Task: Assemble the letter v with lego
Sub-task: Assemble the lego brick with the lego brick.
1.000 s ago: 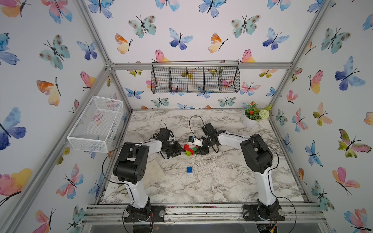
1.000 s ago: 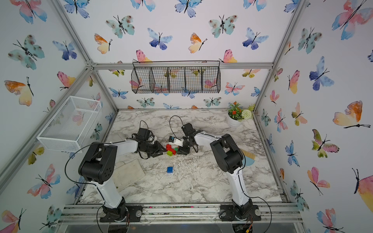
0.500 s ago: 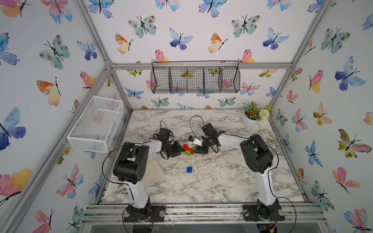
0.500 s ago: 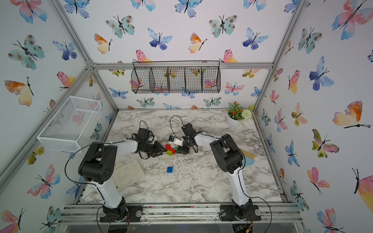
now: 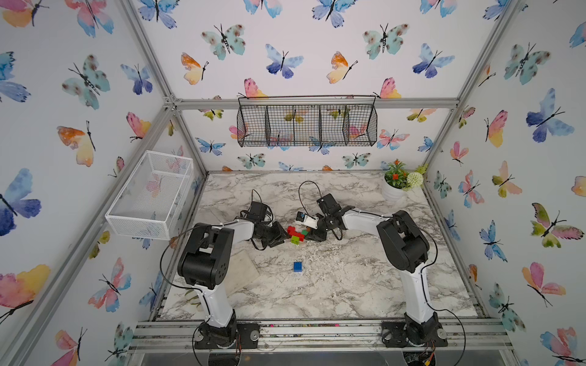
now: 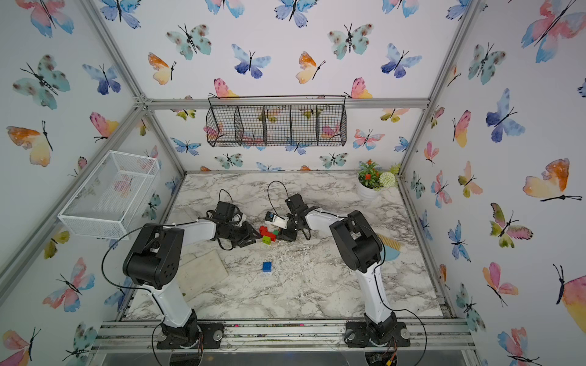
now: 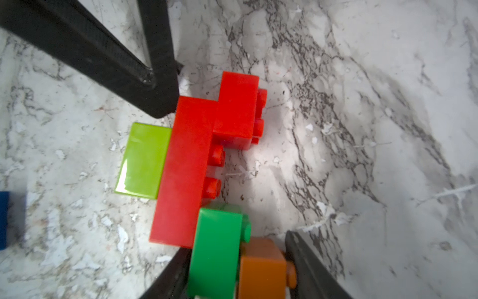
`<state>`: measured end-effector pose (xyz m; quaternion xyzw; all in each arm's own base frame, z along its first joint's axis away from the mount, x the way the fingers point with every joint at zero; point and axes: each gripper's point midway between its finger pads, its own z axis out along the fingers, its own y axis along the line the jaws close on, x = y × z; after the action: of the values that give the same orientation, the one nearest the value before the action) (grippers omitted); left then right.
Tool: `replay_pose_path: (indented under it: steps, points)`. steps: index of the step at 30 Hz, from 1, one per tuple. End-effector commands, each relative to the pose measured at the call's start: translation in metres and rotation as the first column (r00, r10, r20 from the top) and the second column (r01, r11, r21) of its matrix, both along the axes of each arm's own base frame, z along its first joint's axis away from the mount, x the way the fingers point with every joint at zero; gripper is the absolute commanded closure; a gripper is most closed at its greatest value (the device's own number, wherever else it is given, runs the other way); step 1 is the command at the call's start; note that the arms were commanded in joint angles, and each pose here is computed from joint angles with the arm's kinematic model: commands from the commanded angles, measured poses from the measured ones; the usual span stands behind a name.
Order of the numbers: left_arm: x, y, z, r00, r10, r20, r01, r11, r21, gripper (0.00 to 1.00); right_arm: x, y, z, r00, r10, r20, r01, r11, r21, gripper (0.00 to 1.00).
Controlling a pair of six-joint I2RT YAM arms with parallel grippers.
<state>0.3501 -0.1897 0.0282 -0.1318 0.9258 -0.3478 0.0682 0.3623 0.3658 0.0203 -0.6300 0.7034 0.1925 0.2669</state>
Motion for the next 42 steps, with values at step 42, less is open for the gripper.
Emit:
replay_pose_path:
  steps: [42]
  points:
    - [-0.027,0.014,-0.028,0.995,0.002,-0.097,0.004,0.998,0.065,0.61,0.007,-0.011,-0.01,0.994,-0.104,-0.035,0.1,0.99,-0.101,0.46]
